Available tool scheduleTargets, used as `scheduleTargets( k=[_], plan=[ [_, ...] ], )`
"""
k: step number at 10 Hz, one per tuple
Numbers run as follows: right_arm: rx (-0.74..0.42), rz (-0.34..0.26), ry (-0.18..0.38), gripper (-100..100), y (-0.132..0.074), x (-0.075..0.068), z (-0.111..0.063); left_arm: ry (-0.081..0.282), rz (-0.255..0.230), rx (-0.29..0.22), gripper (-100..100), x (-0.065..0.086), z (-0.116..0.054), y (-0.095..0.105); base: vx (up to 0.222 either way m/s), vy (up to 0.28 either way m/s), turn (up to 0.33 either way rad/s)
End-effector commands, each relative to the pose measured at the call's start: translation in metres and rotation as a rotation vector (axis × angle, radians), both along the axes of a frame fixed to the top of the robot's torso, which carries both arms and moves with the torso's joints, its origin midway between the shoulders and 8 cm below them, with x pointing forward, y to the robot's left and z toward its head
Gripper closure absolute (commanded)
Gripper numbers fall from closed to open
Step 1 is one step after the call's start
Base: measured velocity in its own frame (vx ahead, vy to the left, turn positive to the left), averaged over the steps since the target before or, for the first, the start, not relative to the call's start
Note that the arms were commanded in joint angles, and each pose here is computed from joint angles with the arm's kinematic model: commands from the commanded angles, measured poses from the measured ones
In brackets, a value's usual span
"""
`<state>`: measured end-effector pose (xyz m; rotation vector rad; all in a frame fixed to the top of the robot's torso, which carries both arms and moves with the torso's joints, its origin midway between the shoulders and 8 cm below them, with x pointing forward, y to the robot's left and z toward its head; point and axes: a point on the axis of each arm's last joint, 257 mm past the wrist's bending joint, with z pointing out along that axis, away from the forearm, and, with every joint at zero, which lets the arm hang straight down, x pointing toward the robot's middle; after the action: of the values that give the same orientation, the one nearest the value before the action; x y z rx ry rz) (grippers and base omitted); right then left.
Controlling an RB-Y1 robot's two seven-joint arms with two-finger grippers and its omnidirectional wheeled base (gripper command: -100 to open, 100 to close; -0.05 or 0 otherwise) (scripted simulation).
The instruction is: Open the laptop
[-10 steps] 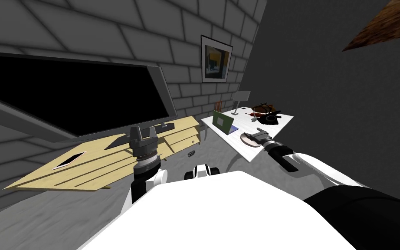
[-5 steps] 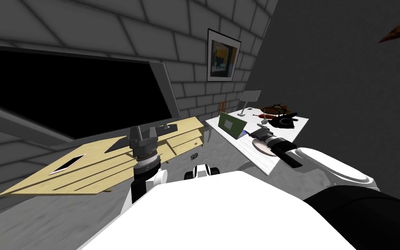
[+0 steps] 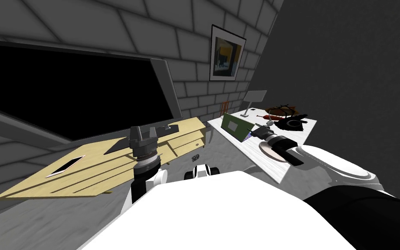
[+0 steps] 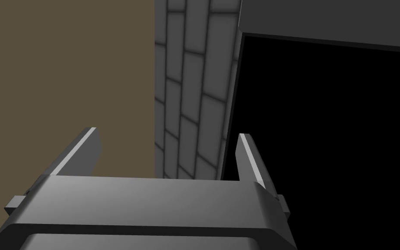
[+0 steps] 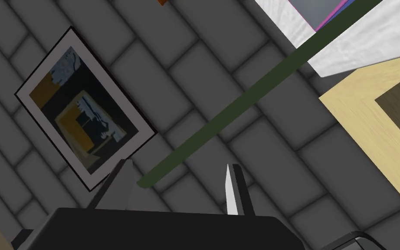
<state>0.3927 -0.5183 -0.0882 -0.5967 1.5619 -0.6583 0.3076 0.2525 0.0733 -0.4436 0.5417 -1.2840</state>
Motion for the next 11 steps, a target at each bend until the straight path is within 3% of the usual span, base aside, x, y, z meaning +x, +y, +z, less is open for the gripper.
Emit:
scheduleTargets(
  k=[1, 11],
  plan=[
    [0.074, 0.006, 0.025, 100, -0.004, 0.0, -0.002, 0.0, 0.0, 0.0, 0, 0.0, 0.0, 0.0, 0.014, -0.045, 0.021],
    [0.37, 0.004, 0.129, 100, -0.015, 0.002, -0.005, 0.0, 0.0, 0.0, 0, 0.0, 0.0, 0.0, 0.021, -0.059, 0.001]
  ],
)
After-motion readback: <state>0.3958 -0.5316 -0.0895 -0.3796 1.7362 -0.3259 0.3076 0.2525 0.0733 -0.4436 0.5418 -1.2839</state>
